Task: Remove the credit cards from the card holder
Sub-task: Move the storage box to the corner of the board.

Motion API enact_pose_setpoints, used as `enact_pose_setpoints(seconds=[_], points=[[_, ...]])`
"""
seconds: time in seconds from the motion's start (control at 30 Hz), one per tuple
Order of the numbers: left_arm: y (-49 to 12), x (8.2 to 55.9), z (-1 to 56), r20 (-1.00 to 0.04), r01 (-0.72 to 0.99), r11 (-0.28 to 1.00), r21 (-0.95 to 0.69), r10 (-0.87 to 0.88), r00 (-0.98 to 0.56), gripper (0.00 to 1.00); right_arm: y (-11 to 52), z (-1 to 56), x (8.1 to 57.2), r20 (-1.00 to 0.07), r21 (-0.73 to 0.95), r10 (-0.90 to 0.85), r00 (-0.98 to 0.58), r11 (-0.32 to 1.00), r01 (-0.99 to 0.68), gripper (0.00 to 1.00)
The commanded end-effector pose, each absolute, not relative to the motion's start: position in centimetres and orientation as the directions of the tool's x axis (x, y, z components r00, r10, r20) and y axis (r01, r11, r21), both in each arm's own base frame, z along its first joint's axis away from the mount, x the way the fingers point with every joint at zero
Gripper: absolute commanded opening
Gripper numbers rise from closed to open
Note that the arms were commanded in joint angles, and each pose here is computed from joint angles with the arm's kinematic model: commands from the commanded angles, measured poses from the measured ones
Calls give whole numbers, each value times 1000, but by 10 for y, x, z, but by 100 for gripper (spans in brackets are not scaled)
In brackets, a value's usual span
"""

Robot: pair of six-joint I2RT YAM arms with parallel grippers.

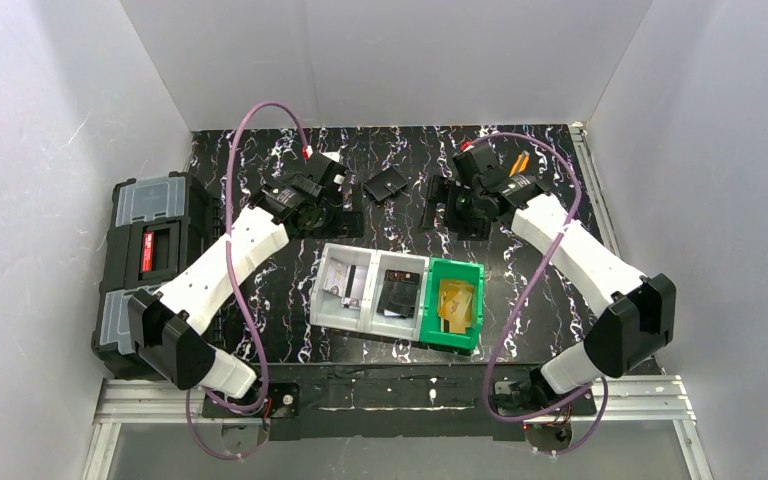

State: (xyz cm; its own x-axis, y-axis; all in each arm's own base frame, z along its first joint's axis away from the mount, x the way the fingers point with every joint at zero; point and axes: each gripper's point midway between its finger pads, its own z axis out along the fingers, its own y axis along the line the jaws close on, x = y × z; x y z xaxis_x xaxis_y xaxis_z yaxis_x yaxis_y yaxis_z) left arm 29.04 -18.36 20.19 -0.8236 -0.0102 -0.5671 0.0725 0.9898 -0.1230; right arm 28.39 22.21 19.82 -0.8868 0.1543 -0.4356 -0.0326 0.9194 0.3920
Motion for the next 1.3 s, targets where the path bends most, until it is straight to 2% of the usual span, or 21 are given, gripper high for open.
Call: enact_pose_setpoints(seconds=[0.0,0.27,0.37,0.57,0.63,0.87,1.03,1.27], points=[[-169,284,208,-563,45,992,-120,-31,-826,100,238,210,293,-424,426,147,-894,903,-53,100],[-146,269,183,-488,-13,996,-84,-53,-871,100,261,198,302,-380,427,109,-919,901,-70,100],[-139,259,159,-436,-39,996,-78,-69,-897,99,261,201,307,-395,415,106,-912,907,-75,100],[-144,252,121,-398,-59,981,-186,-130,-908,100,249,211,309,-439,391,109,-892,917,-81,100],[-156,255,115,-409,-35,967,-253,-140,-902,99,245,214,306,-442,395,113,-890,915,-80,100],[-200,249,97,-318,-32,880,-474,-205,-926,99,225,219,298,-451,402,140,-882,914,-60,100],[-247,251,99,-315,24,864,-503,-157,-936,100,209,222,298,-457,413,172,-873,910,-37,100],[-353,259,97,-272,93,828,-553,-73,-959,100,184,224,300,-456,398,209,-865,917,11,100]])
